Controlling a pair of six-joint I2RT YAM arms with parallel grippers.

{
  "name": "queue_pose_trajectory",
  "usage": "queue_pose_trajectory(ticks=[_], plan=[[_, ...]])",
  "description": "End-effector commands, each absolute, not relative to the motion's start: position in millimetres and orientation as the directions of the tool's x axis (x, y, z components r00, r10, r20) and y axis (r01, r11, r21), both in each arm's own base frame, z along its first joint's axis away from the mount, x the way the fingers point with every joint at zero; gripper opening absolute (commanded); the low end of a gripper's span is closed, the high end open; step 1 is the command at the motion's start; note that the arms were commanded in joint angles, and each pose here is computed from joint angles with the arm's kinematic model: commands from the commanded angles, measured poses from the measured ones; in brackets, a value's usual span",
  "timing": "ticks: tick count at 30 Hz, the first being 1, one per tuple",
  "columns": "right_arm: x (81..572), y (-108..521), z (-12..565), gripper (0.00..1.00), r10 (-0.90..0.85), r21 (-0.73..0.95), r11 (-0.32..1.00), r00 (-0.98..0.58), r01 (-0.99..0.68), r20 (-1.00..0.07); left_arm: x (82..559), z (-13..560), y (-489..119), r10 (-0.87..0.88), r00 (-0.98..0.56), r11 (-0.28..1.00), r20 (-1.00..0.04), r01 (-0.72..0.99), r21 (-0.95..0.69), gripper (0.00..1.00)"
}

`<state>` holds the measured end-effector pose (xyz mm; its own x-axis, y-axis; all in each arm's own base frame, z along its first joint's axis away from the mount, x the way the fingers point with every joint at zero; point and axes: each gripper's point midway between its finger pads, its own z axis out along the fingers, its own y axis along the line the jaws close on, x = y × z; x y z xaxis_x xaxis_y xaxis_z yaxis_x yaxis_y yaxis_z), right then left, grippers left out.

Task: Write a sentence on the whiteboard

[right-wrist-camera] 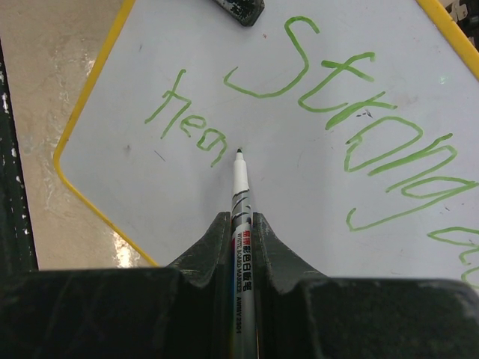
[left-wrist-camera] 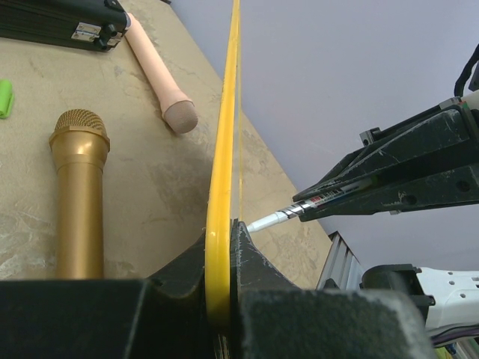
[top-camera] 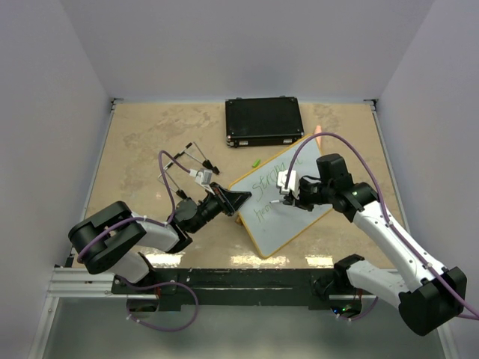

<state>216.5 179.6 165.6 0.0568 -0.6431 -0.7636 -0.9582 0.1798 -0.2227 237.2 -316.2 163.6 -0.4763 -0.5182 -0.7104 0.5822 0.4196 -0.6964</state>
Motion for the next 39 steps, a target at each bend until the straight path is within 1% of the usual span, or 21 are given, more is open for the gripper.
queue_pose_trajectory(ticks=[1,15,26,39], plan=[[215,176,162,0.00,-0.657,-0.220,0.175,0.052,-0.960,-0.752,239,157,-315,-0.464,-0.428,0.473,-0.776,0.621,-0.625,0.00],[208,168,145,0.00,-0.691,-0.194,0.168,0.025,-0.966,-0.722,238,156,-315,-0.461,-0.430,0.472,-0.776,0.622,-0.625,0.00],[218,177,159,0.00,-0.664,-0.211,0.171,0.046,-0.962,-0.746,238,155,-316,-0.462,-0.434,0.469,-0.773,0.620,-0.629,0.00],[235,180,180,0.00,-0.631,-0.262,0.235,0.058,-0.936,-0.774,237,154,-316,-0.463,-0.436,0.468,-0.771,0.619,-0.631,0.00]])
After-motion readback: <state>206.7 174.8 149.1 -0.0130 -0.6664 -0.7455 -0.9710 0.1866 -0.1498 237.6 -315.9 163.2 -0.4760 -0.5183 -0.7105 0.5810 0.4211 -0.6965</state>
